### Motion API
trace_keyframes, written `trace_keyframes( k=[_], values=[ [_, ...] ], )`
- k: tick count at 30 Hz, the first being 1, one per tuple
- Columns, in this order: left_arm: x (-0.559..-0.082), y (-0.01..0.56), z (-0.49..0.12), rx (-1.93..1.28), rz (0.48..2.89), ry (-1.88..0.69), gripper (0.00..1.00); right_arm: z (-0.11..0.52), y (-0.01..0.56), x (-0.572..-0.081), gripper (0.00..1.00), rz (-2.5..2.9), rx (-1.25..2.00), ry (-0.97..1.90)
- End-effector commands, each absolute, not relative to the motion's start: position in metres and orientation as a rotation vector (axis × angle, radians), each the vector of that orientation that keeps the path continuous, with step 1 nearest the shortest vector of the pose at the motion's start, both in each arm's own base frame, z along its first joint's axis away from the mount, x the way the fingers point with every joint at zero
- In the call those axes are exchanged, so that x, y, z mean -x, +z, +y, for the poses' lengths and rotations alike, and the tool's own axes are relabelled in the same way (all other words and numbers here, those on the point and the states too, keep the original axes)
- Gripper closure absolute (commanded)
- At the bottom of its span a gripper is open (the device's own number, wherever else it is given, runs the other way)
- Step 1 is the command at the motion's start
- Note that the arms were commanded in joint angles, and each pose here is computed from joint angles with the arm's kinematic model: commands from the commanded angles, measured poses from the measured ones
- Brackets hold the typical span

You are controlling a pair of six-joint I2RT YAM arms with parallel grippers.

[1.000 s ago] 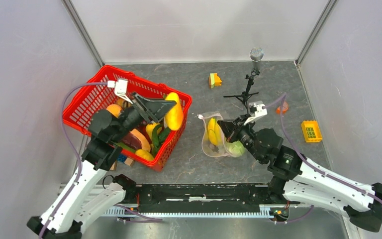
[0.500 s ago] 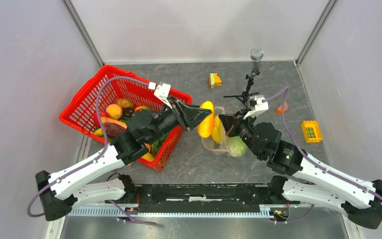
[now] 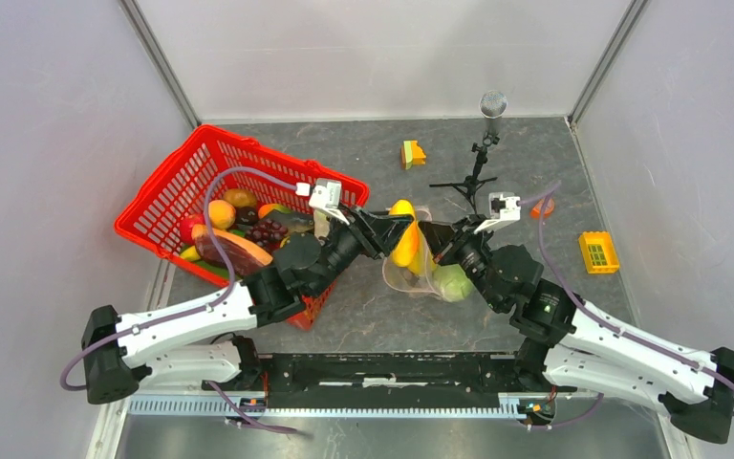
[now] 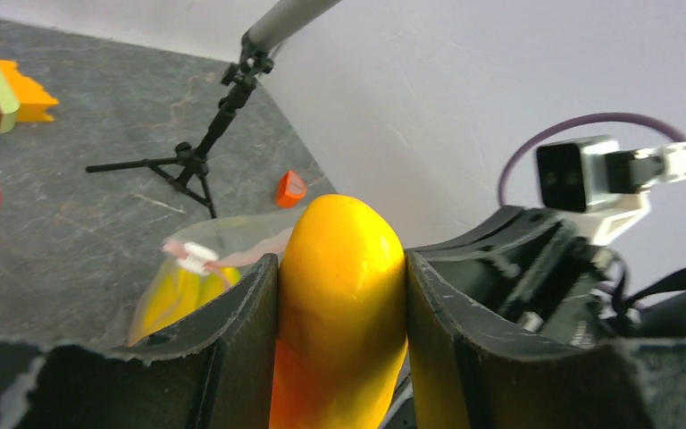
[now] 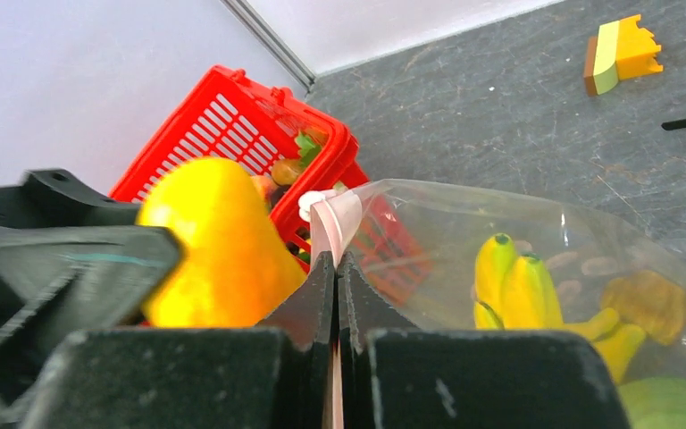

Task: Place the food in the zip-top bag and seal the zipper
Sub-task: Place the fake fruit in the zipper food storage bag.

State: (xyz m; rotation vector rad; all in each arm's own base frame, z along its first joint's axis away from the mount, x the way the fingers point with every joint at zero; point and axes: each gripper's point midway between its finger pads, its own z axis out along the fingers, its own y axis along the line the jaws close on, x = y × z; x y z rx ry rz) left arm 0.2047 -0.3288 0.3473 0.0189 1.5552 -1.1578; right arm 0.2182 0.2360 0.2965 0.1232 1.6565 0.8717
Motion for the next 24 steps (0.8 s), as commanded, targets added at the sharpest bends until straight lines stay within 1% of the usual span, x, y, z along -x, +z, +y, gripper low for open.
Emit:
trace_keyframes(
  k=[1, 4, 7, 13, 14, 15, 18, 20, 22, 24],
  values=[
    [-0.218, 0.346, -0.326, 0.047, 1.509, -1.089, 0.74, 0.233, 0.332, -0.216, 0.99, 1.552, -0.192, 0.973],
    [-0.220, 0.340, -0.332, 0.046, 1.526, -1.069, 0.74, 0.233, 0.337, -0.214, 0.98, 1.546, -0.183, 0.989],
    [-0.225, 0.335, -0.331, 0.037, 1.549, -0.992, 0.72, 0.229, 0.342, -0.210, 0.99, 1.531, -0.189, 1.008],
    [-0.229, 0.329, -0.334, -0.015, 1.577, -0.892, 0.62, 0.220, 0.355, -0.206, 0.99, 1.481, -0.216, 1.045],
    [-0.229, 0.328, -0.335, -0.026, 1.578, -0.888, 0.58, 0.219, 0.357, -0.205, 0.99, 1.479, -0.214, 1.047],
    [-0.227, 0.331, -0.339, -0.052, 1.576, -0.892, 0.50, 0.218, 0.358, -0.205, 0.99, 1.477, -0.214, 1.045],
    [-0.225, 0.332, -0.352, -0.171, 1.614, -0.858, 0.34, 0.211, 0.359, -0.207, 0.98, 1.471, -0.231, 1.009],
    [-0.223, 0.333, -0.357, -0.216, 1.635, -0.845, 0.27, 0.203, 0.360, -0.209, 0.98, 1.462, -0.248, 0.979],
    [-0.220, 0.338, -0.357, -0.239, 1.628, -0.859, 0.16, 0.196, 0.361, -0.211, 0.98, 1.457, -0.258, 0.945],
    [-0.215, 0.347, -0.354, -0.263, 1.616, -0.875, 0.10, 0.189, 0.358, -0.213, 0.98, 1.468, -0.266, 0.898]
  ],
)
